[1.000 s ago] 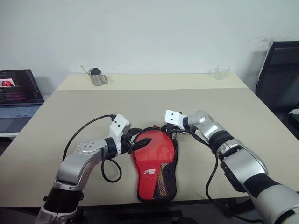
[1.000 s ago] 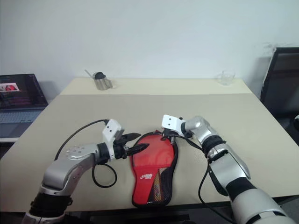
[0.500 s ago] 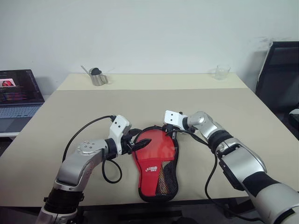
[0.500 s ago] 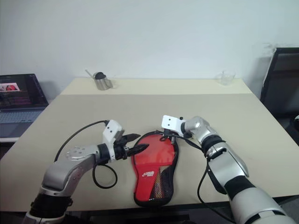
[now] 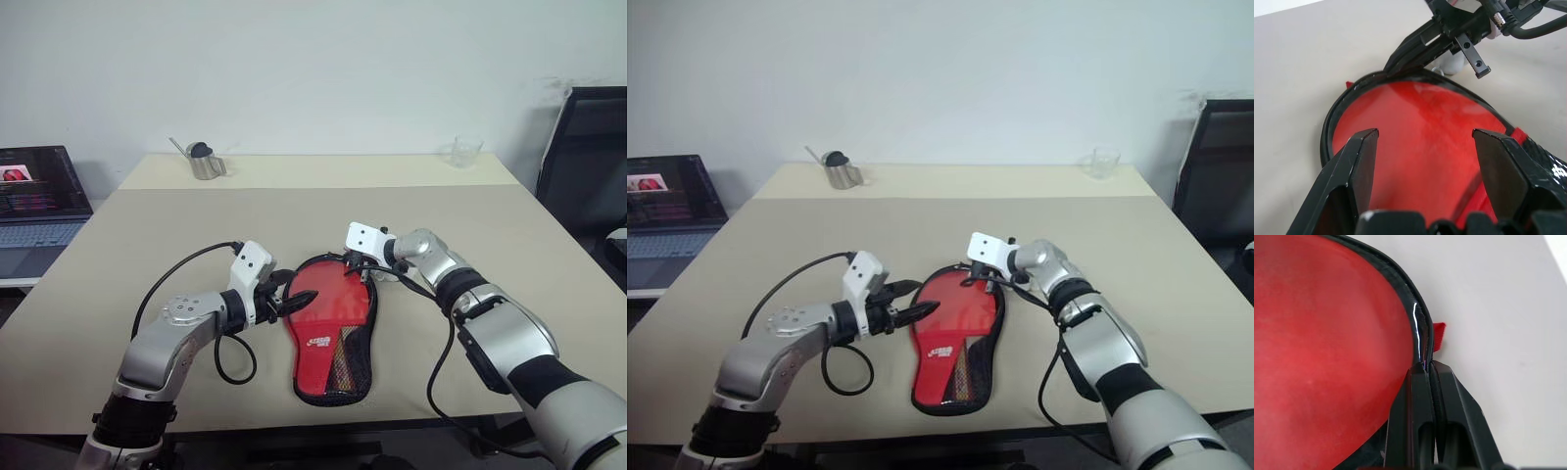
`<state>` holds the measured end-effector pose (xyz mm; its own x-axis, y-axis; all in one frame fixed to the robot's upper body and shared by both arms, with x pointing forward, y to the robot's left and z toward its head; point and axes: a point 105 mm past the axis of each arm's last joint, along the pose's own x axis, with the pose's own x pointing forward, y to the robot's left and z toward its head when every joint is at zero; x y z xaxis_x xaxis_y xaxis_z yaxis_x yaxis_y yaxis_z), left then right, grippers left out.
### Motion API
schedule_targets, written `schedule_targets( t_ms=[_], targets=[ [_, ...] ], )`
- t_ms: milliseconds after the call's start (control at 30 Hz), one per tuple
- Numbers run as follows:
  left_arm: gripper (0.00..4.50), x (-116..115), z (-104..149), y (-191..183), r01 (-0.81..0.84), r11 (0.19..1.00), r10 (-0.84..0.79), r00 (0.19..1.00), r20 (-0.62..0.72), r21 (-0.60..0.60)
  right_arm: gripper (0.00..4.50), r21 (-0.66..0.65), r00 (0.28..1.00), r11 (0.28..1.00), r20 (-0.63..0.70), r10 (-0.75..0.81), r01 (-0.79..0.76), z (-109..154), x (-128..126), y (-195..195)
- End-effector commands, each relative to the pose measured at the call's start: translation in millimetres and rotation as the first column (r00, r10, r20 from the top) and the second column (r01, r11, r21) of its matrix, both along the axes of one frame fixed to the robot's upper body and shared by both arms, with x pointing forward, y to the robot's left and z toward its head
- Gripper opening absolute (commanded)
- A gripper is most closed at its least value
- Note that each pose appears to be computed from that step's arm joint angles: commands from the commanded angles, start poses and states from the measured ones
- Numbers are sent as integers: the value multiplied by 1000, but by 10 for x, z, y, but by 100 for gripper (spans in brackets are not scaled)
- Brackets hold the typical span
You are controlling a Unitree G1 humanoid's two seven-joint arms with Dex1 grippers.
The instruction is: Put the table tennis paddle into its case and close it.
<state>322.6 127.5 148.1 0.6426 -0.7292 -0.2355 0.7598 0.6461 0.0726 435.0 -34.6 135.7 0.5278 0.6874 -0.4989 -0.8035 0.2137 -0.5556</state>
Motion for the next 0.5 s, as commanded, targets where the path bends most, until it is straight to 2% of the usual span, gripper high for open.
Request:
schedule_targets(
  t_ms=[33,67,267,433,500],
  targets=[
    [336,-37,131,-97,47,999,-47,998,48,-6,43,73,999,997,28,31,-33,271,8,140],
    [336,-28,139,-98,45,999,-45,998,50,-8,65,75,999,997,22,26,-28,268,11,137],
    [336,-3,155,-96,43,999,-42,998,55,-7,269,86,999,996,35,-6,3,304,48,103],
    [336,-7,183,-117,58,998,-58,996,63,-9,444,158,997,987,58,-42,32,548,109,33],
    [336,7,232,-128,78,997,-77,994,76,-7,447,247,995,968,66,-71,53,826,151,-80]
  ],
)
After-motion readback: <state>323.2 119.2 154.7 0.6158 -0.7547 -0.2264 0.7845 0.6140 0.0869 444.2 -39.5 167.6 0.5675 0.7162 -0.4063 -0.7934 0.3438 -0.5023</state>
